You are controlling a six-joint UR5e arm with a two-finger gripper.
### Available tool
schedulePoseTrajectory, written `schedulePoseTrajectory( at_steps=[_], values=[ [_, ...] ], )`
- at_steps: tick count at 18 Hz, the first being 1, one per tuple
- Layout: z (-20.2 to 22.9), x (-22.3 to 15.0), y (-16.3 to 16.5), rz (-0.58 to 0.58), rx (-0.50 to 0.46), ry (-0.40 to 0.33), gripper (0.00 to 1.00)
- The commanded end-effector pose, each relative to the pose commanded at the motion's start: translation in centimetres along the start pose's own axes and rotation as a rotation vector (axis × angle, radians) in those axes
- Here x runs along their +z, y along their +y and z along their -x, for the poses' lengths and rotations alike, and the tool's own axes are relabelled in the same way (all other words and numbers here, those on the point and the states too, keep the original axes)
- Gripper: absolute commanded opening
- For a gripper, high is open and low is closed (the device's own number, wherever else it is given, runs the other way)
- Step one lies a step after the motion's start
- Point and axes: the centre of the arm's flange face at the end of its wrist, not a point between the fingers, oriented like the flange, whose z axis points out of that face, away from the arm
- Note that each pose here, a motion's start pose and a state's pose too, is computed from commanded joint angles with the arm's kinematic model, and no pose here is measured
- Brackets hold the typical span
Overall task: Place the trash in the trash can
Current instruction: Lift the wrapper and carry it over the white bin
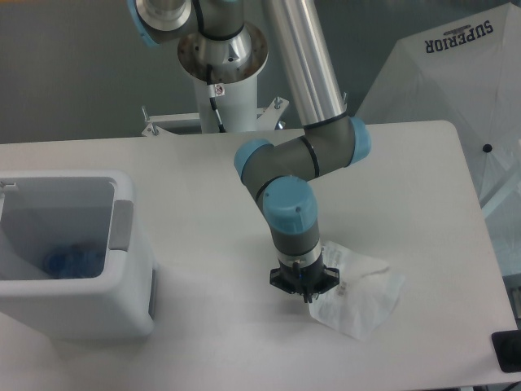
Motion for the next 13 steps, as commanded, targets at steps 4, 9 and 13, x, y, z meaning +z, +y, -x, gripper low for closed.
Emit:
schedulePoseTrajectory(
  at_steps=[4,9,13],
  values=[
    [-0.1,-5.2,-0.9,-0.107,-0.049,0.035,0.00],
    [0.3,-15.8,-3.6,-0.337,-0.252,0.140,0.00],
    [0.7,-28.2,-4.2,-0.554,-0.419,0.257,0.00]
  ],
)
